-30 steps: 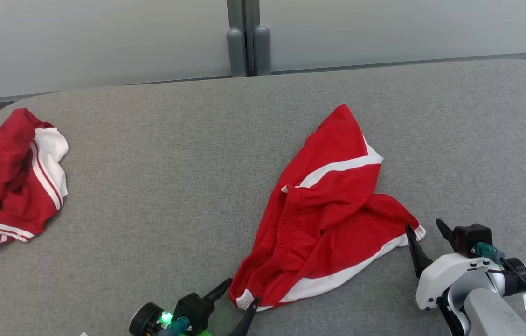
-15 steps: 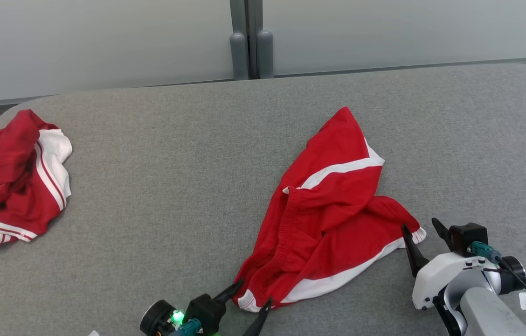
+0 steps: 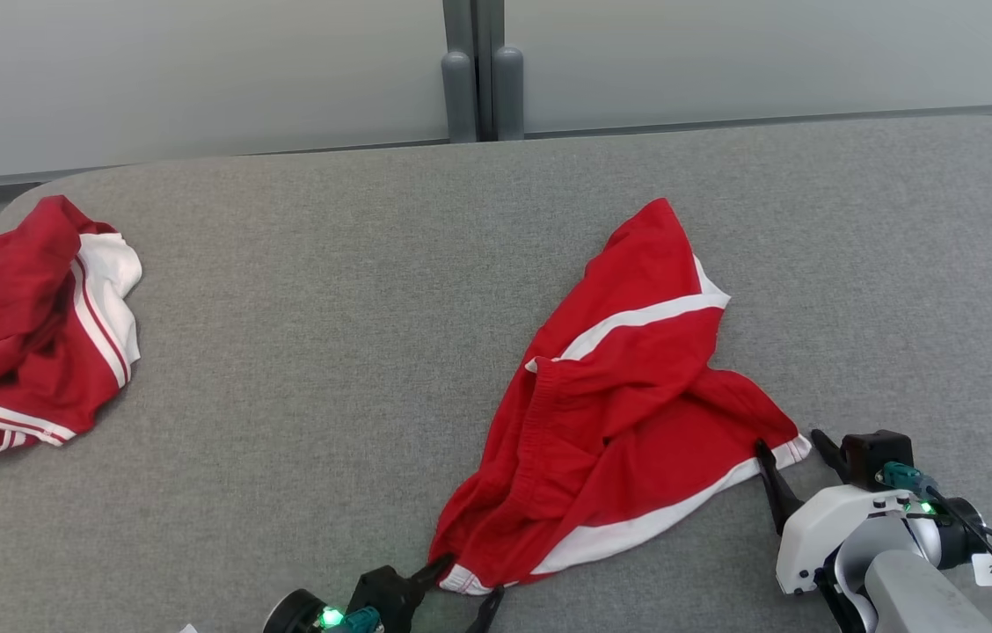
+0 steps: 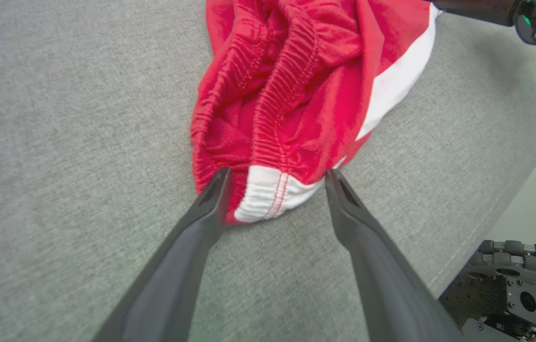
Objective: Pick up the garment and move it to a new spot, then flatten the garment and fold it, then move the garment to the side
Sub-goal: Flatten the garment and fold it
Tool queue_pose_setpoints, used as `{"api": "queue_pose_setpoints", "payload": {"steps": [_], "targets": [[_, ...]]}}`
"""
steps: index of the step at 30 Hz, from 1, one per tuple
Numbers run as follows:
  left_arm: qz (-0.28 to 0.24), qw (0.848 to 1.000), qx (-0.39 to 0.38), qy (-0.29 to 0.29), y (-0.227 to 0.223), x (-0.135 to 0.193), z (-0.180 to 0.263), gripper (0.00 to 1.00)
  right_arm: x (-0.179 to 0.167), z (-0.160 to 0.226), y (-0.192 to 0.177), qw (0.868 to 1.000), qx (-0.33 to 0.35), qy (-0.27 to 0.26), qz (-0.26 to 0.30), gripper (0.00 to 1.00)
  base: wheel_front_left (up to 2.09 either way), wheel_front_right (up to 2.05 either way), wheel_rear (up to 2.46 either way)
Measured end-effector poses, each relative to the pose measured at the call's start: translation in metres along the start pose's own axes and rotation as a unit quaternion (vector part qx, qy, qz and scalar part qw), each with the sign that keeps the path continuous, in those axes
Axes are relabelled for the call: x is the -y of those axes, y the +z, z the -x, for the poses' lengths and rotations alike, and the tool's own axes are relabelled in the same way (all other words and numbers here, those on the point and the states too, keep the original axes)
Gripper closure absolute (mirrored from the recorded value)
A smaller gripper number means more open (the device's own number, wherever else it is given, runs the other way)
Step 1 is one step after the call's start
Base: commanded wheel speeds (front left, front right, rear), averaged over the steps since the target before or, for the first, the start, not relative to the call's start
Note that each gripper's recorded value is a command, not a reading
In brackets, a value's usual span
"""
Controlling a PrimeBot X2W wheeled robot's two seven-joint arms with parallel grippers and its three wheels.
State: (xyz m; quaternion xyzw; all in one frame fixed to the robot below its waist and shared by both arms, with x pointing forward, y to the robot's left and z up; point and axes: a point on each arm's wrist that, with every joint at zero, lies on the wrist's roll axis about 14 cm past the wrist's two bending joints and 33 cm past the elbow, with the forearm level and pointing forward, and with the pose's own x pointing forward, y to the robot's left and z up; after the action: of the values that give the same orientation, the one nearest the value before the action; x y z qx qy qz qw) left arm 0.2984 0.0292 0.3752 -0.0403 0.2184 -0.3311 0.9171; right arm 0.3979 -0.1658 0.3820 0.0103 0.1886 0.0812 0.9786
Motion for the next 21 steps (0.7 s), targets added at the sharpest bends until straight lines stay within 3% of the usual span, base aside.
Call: {"api": "queue_pose_setpoints", "payload": {"steps": [1, 2, 3, 11, 21], "targets": [[0.002, 1.0, -0.001, -0.002, -0.001, 0.002, -0.001, 0.22, 0.0, 0.0, -0.002, 1.0, -0.003, -0.001, -0.004, 0.11, 0.0, 0.0, 0.0], [0.008, 1.0, -0.002, -0.002, -0.001, 0.003, -0.001, 0.7, -0.001, 0.0, -0.004, 1.0, -0.006, -0.001, -0.009, 0.78, 0.0, 0.0, 0.0], [0.012, 1.0, -0.003, -0.002, -0.002, 0.004, -0.002, 1.0, -0.002, 0.0, -0.006, 1.0, -0.009, -0.002, -0.015, 1.0, 0.0, 0.0, 0.0], [0.054, 0.998, 0.041, 0.004, 0.021, 0.002, -0.002, 1.0, -0.009, -0.001, 0.006, 1.0, 0.013, 0.012, -0.026, 1.0, 0.0, 0.0, 0.0], [0.137, 0.976, 0.166, -0.045, 0.117, 0.02, 0.006, 1.0, -0.009, 0.009, 0.058, 0.994, 0.099, 0.033, -0.017, 1.0, 0.0, 0.0, 0.0]]}}
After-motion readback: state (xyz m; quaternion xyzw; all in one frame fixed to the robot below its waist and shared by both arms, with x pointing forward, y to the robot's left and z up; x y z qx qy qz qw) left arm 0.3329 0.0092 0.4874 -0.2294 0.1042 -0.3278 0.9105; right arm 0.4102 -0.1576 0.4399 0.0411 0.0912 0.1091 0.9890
